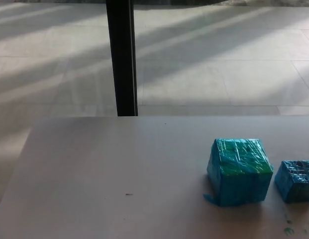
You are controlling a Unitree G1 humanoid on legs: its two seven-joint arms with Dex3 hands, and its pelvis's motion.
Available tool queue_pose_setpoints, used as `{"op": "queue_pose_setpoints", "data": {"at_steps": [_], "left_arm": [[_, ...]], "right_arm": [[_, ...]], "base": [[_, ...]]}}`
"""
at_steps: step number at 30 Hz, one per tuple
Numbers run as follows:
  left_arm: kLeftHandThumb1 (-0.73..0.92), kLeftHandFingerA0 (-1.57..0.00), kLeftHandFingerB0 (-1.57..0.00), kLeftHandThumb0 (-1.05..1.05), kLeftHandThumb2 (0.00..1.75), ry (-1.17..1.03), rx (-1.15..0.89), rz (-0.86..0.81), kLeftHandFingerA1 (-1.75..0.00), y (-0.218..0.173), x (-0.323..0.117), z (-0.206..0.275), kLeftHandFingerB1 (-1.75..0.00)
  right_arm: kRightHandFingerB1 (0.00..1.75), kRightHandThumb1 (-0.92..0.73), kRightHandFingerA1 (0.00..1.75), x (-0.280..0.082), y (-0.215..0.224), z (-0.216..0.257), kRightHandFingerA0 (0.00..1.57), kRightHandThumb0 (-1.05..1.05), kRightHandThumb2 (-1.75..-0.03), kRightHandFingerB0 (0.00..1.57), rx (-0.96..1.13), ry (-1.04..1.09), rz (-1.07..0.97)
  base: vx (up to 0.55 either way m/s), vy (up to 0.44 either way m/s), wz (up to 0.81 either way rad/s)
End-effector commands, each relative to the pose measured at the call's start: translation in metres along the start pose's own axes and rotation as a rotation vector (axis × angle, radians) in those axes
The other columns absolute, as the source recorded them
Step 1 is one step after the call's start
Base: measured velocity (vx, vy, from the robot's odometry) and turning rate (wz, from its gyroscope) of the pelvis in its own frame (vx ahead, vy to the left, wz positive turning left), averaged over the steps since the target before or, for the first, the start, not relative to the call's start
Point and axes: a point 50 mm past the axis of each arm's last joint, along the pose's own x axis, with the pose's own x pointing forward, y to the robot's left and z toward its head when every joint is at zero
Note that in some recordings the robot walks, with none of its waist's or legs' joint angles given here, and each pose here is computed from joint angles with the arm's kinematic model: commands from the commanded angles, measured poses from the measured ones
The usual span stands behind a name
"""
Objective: The robot uses its right hand to pick up the small cube kept on the middle on the desk and place it on the bigger cube kept next to it
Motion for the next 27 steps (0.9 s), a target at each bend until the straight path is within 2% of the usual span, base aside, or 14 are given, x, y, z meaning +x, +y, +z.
{"op": "queue_pose_setpoints", "data": {"at_steps": [1, 3, 4, 5, 7, 8, 9, 14, 16, 19, 23, 24, 26, 27], "left_arm": [[0.68, -0.55, -0.62, -0.72, 0.61, 0.004, 0.01, -0.037, -0.74, 0.005, -0.003, -0.002, -0.65], [0.68, -0.55, -0.62, -0.72, 0.61, 0.007, 0.024, -0.037, -0.74, 0.005, -0.003, -0.003, -0.65], [0.67, -0.49, -0.59, -0.71, 0.6, 0.009, 0.008, -0.039, -0.63, 0.004, -0.003, -0.003, -0.55], [0.68, -0.42, -0.54, -0.7, 0.61, 0.011, 0.008, -0.042, -0.58, 0.004, -0.003, -0.003, -0.48], [0.62, -0.51, -0.62, -0.67, 0.59, 0.015, -0.085, -0.036, -0.62, 0.004, -0.003, -0.006, -0.54], [0.68, -0.45, -0.54, -0.71, 0.61, 0.022, 0.006, -0.041, -0.58, 0.004, -0.003, -0.007, -0.48], [0.68, -0.57, -0.61, -0.71, 0.61, 0.022, 0.009, -0.035, -0.73, 0.004, -0.003, -0.007, -0.59], [0.67, -0.45, -0.59, -0.71, 0.6, 0.03, 0.031, -0.034, -0.62, 0.006, -0.005, -0.009, -0.51], [0.65, -0.52, -0.62, -0.68, 0.6, 0.038, -0.064, -0.024, -0.65, 0.005, -0.004, -0.011, -0.55], [0.67, -0.48, -0.57, -0.7, 0.6, 0.034, -0.01, -0.036, -0.61, 0.005, -0.004, -0.011, -0.5], [0.66, -0.46, -0.58, -0.71, 0.6, 0.037, 0.003, -0.029, -0.6, 0.005, -0.004, -0.011, -0.5], [0.52, -0.51, -0.51, -0.66, 0.98, 0.038, -0.022, -0.032, -0.7, 0.007, -0.005, -0.011, -0.61], [0.54, -0.48, -0.55, -0.69, 0.99, 0.032, -0.012, -0.033, -0.67, 0.007, -0.005, -0.011, -0.63], [0.65, -0.49, -0.6, -0.7, 0.6, 0.031, -0.036, -0.035, -0.65, 0.007, -0.005, -0.011, -0.55]], "right_arm": [[0.59, -0.8, 0.81, -0.003, -0.016, -0.001, 0.53, -0.64, -0.64, 0.29, 0.061, -0.002, -0.033], [0.59, -0.8, 0.81, -0.003, -0.017, -0.002, 0.53, -0.64, -0.64, 0.29, 0.063, 0.002, -0.036], [0.62, -0.62, 0.79, -0.004, -0.021, -0.003, 0.55, -0.62, -1.0, 0.29, 0.076, 0.005, -0.061], [0.59, -0.79, 0.82, -0.004, -0.022, -0.003, 0.54, -0.63, -0.64, 0.3, 0.079, 0.001, -0.067], [0.61, -0.78, 0.82, -0.004, -0.031, 0.002, 0.55, -0.63, -0.63, 0.31, 0.12, -0.004, -0.095], [0.63, -0.76, 0.88, -0.005, -0.039, 0.008, 0.57, -0.62, -0.63, 0.32, 0.16, -0.019, -0.14], [0.65, -0.76, 0.91, -0.005, -0.045, 0.013, 0.57, -0.61, -0.62, 0.33, 0.203, -0.029, -0.176], [0.67, -0.81, 0.98, -0.007, -0.066, 0.033, 0.49, -0.6, -0.64, 0.21, 0.33, -0.061, -0.244], [0.64, -0.8, 0.98, -0.012, -0.083, 0.054, 0.47, -0.56, -0.64, 0.2, 0.441, -0.139, -0.313], [0.65, -0.8, 1.06, -0.018, -0.096, 0.076, 0.5, -0.57, -0.64, 0.2, 0.457, -0.193, -0.378], [0.64, -0.77, 0.99, -0.032, -0.121, 0.126, 0.39, -0.66, -0.63, 0.23, 0.515, -0.361, -0.408], [0.61, -0.77, 1.04, -0.034, -0.123, 0.134, 0.42, -0.66, -0.63, 0.26, 0.521, -0.385, -0.405], [0.61, -0.76, 1.02, -0.039, -0.125, 0.148, 0.46, -0.69, -0.63, 0.26, 0.499, -0.413, -0.406], [0.61, -0.77, 0.96, -0.047, -0.123, 0.167, 0.48, -0.75, -0.63, 0.24, 0.441, -0.478, -0.402]], "base": [[0.0, 0.0, 0.0], [0.0, 0.0, 0.0], [0.0, 0.0, 0.0], [0.0, 0.0, 0.0], [0.0, 0.0, 0.0], [0.0, 0.0, 0.0], [0.0, 0.0, 0.0], [0.0, 0.0, 0.0], [0.0, 0.0, 0.0], [0.0, 0.0, 0.0], [0.0, 0.0, 0.0], [0.0, 0.0, 0.0], [0.0, 0.0, 0.0], [0.0, 0.0, 0.0]]}}
